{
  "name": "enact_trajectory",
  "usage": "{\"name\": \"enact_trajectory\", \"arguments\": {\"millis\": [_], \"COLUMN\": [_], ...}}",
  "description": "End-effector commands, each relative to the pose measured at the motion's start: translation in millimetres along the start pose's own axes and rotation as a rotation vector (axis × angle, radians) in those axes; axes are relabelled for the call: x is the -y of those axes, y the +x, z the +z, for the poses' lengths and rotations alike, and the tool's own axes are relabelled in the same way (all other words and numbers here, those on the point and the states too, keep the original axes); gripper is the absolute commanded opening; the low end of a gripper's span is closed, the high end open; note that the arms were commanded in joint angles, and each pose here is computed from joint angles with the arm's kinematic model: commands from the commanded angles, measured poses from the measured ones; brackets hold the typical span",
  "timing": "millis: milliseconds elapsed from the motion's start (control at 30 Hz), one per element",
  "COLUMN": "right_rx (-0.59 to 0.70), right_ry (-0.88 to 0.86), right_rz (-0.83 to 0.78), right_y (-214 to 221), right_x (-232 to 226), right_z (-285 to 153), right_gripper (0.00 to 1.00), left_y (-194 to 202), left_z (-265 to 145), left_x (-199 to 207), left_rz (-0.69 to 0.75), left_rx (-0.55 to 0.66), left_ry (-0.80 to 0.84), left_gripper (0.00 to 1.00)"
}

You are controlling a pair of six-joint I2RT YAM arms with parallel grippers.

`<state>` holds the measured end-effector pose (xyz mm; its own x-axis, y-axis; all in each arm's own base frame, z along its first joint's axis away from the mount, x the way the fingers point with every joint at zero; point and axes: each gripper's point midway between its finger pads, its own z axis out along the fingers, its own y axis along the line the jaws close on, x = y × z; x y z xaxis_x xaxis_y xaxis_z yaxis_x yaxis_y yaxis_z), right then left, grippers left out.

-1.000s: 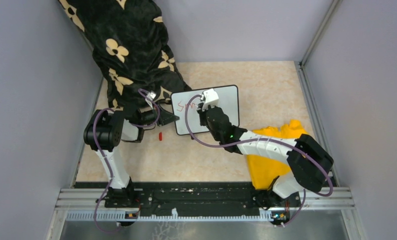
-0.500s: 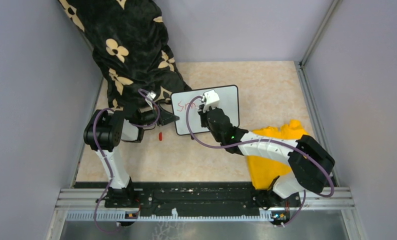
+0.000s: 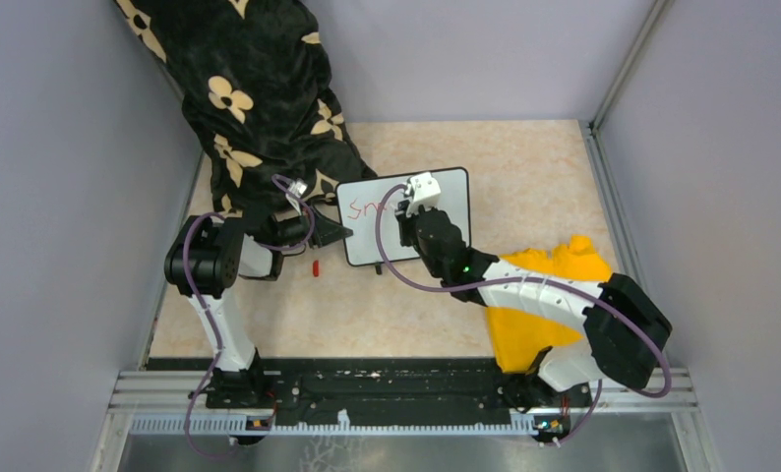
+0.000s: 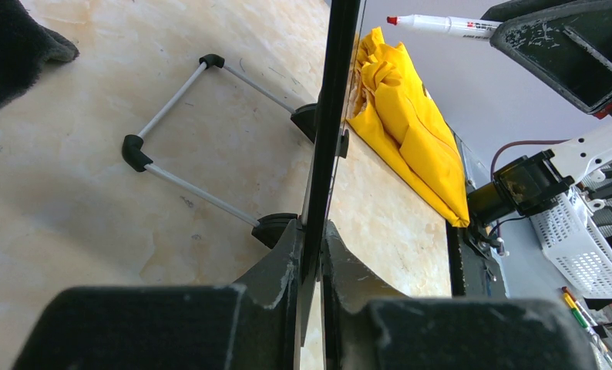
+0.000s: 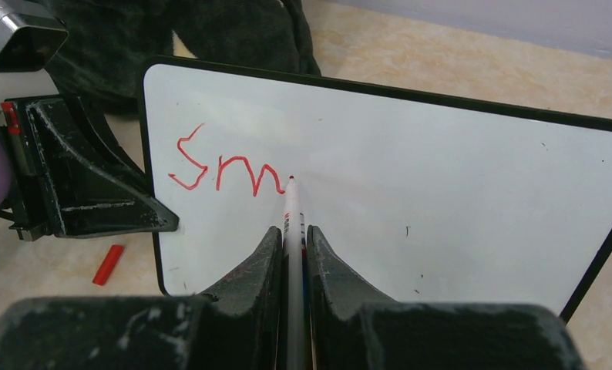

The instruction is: Write a sentence on the whiteboard

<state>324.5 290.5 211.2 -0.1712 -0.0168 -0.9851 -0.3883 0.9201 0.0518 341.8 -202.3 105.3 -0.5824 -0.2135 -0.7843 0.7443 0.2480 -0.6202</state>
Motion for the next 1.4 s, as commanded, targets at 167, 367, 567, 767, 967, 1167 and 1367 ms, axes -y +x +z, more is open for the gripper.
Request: {"name": "enact_trajectory", "arguments": {"millis": [167, 367, 567, 767, 967, 1167, 1367], "right_rx": [0.073, 0.079, 0.078, 0.059, 0.034, 0.012, -0.001], "right_ry": [0.002, 0.001, 0.010, 0.014, 0.020, 0.027, 0.029], "right_rz": [0.038, 0.034, 0.030, 0.025, 0.018, 0.014, 0.014], "right_y": [-31.9, -33.9, -32.0, -23.7, -12.5, -2.6, 4.8], "right_x": [-1.8, -4.0, -3.6, -1.8, 0.2, 4.1, 7.4], "right_z": [5.2, 9.4, 13.9, 17.2, 18.2, 15.3, 10.4], "right_gripper": [0.00, 0.00, 0.00, 0.00, 0.00, 0.00, 0.00], "left_y": [11.6, 11.7, 12.3, 11.5, 12.1, 11.9, 11.6], "left_z": [-2.8, -2.8, -2.9, -2.9, -2.8, -2.7, -2.6], "left_x": [-2.7, -3.0, -3.3, -3.6, -3.5, -3.7, -3.2], "left_rz": [-0.032, -0.033, -0.036, -0.033, -0.035, -0.035, -0.034], "left_rx": [-0.019, -0.019, -0.020, -0.019, -0.020, -0.020, -0.020], "left_ry": [-0.007, -0.007, -0.008, -0.008, -0.008, -0.008, -0.008], "left_gripper": [0.00, 0.00, 0.00, 0.00, 0.00, 0.00, 0.00]}}
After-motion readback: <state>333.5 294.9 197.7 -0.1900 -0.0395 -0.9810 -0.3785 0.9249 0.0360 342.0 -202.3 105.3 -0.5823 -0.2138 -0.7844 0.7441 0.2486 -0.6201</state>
